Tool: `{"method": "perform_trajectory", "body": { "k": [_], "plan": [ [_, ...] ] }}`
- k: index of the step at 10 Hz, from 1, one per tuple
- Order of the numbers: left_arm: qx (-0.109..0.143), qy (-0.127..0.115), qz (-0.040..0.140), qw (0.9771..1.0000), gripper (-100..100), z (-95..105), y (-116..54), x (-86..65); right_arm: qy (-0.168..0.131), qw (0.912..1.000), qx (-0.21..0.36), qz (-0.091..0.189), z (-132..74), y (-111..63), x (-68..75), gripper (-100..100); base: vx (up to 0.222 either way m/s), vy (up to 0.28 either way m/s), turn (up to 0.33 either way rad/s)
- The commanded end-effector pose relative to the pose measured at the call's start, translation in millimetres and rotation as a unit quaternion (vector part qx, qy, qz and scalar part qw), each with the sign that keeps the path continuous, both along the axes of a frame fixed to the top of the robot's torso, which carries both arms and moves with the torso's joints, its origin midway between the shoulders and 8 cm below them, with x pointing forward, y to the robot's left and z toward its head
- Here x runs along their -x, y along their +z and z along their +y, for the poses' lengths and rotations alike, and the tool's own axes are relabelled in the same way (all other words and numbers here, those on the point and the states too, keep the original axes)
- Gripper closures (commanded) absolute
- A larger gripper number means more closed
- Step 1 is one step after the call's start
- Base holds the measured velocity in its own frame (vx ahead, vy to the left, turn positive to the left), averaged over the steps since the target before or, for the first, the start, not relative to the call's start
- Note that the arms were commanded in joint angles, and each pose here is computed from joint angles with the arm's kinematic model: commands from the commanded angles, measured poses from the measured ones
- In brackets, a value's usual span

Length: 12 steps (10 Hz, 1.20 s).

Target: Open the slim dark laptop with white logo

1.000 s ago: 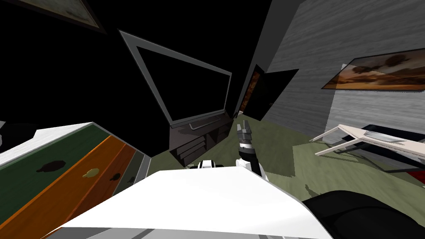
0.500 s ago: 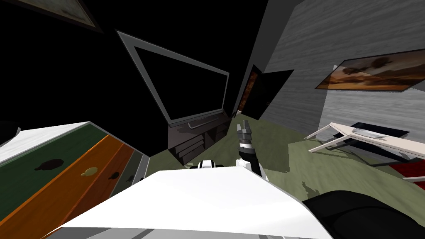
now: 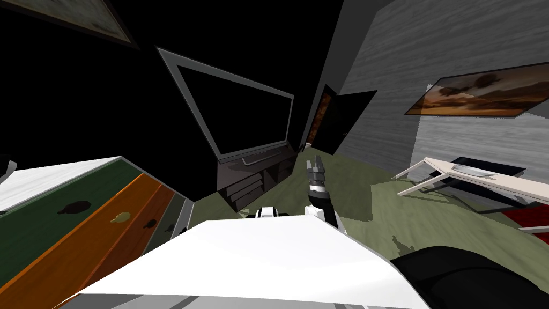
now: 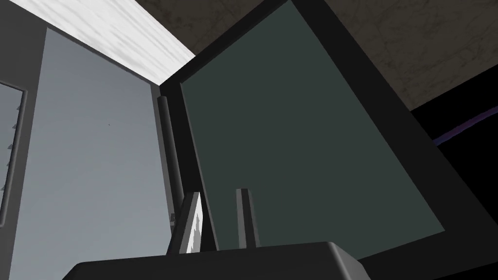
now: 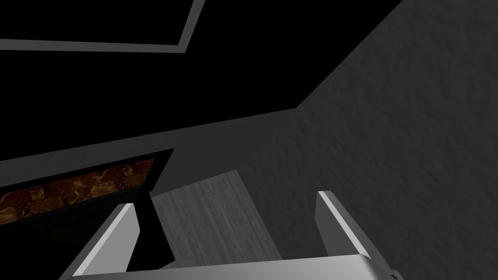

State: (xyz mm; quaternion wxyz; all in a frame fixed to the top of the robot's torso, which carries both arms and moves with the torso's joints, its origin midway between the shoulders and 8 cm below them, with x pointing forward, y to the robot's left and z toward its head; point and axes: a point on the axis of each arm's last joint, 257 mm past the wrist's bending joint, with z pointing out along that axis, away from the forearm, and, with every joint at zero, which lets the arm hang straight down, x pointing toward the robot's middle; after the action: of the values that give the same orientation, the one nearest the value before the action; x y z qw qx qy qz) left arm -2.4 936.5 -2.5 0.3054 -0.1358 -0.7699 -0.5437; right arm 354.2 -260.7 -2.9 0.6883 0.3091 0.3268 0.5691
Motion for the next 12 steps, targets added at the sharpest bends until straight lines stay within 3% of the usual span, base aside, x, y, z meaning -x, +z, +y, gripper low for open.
{"method": "perform_trajectory", "body": {
  "k": [1, 3, 7, 8, 9, 11, 12],
  "plan": [
    [0.012, -0.02, -0.024, 0.9994, -100, 2.0, -3.8, -25.3, 0.0, 1.0, 0.0, 0.0, 0.0, 0.0, 0.0, 0, 0.02, 0.038, 0.058],
    [0.012, -0.02, -0.024, 0.9994, -100, 2.0, -3.8, -25.3, 0.0, 1.0, 0.0, 0.0, 0.0, 0.0, 0.0, 0, 0.006, 0.011, 0.006],
    [0.031, -0.053, -0.062, 0.9962, -100, 2.4, -6.4, -68.9, 0.0, 1.0, 0.0, 0.0, 0.0, 0.0, 0.0, 0, 0.011, 0.025, 0.082],
    [0.031, -0.053, -0.062, 0.9962, -100, 2.4, -6.4, -68.9, 0.0, 1.0, 0.0, 0.0, 0.0, 0.0, 0.0, 0, 0.013, 0.023, 0.031],
    [0.043, -0.073, -0.084, 0.9928, -100, 0.9, -6.7, -95.4, 0.0, 1.0, 0.0, 0.0, 0.0, 0.0, 0.0, 0, 0.016, 0.026, 0.145],
    [0.043, -0.073, -0.084, 0.9928, -100, 0.9, -6.7, -95.4, 0.0, 1.0, 0.0, 0.0, 0.0, 0.0, 0.0, 0, 0.013, 0.023, 0.03],
    [0.05, -0.084, -0.096, 0.9906, -100, -0.3, -6.4, -109.6, 0.0, 1.0, 0.0, 0.0, 0.0, 0.0, 0.0, 0, 0.007, 0.026, 0.061]
  ]
}}
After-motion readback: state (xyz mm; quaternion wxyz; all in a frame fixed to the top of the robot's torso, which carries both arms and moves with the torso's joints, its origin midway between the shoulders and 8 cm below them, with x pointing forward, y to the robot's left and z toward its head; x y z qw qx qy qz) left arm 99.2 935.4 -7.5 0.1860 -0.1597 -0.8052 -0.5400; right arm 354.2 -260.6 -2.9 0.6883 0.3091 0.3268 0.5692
